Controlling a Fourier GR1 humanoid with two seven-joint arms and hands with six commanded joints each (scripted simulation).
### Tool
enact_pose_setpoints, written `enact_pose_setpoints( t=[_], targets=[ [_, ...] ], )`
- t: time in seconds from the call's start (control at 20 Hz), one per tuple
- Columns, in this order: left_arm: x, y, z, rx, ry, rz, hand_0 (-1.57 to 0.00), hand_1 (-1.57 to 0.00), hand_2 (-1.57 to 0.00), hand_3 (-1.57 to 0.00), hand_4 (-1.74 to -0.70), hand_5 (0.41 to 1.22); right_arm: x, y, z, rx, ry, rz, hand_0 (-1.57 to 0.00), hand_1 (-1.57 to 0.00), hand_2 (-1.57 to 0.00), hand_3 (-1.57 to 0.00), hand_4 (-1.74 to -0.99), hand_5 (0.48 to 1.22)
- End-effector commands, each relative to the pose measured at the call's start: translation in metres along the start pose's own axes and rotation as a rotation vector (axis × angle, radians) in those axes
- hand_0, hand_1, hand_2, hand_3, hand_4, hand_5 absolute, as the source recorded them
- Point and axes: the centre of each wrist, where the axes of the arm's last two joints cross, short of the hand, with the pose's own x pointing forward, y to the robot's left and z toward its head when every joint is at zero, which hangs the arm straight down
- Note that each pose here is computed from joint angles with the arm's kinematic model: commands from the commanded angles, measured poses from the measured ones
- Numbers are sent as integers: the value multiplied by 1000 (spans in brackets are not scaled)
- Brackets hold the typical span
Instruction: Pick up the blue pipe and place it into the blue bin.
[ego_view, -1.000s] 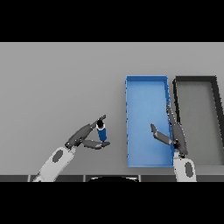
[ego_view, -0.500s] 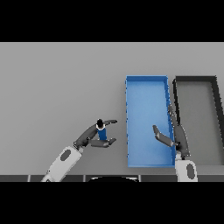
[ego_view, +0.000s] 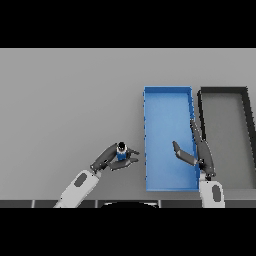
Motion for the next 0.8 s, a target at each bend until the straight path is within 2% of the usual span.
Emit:
enact_pose_setpoints(
  t=[0.0, 0.1, 0.3, 0.5, 0.75],
  targets=[
    [2, -1, -4, 10, -16, 3, -1408, -1434, -1453, -1448, -1492, 1169, 2, -3, -1, -9, -1, 1, 1, 1, 1, 1, -1220, 635],
    [13, 0, -6, 21, -71, -2, -1467, -1483, -1495, -1492, -1478, 1188, -2, 2, -1, -8, 9, -11, 1, 1, 1, 1, -1219, 628],
    [39, 3, -13, 18, -161, -3, -1528, -1535, -1540, -1539, -1468, 1207, -2, -2, 1, -11, 4, 11, 1, 1, 1, 1, -1220, 638],
    [66, 3, -23, -38, -220, -7, -1554, -1556, -1558, -1558, -1465, 1215, 1, 0, 0, -1, -10, 34, 1, 1, 1, 1, -1184, 643],
    [83, -1, -33, -71, -209, -26, -1565, -1566, -1567, -1567, -1467, 1219, -2, -7, 1, -14, -3, 44, 1, 1, 1, 1, -1155, 642]
  ],
)
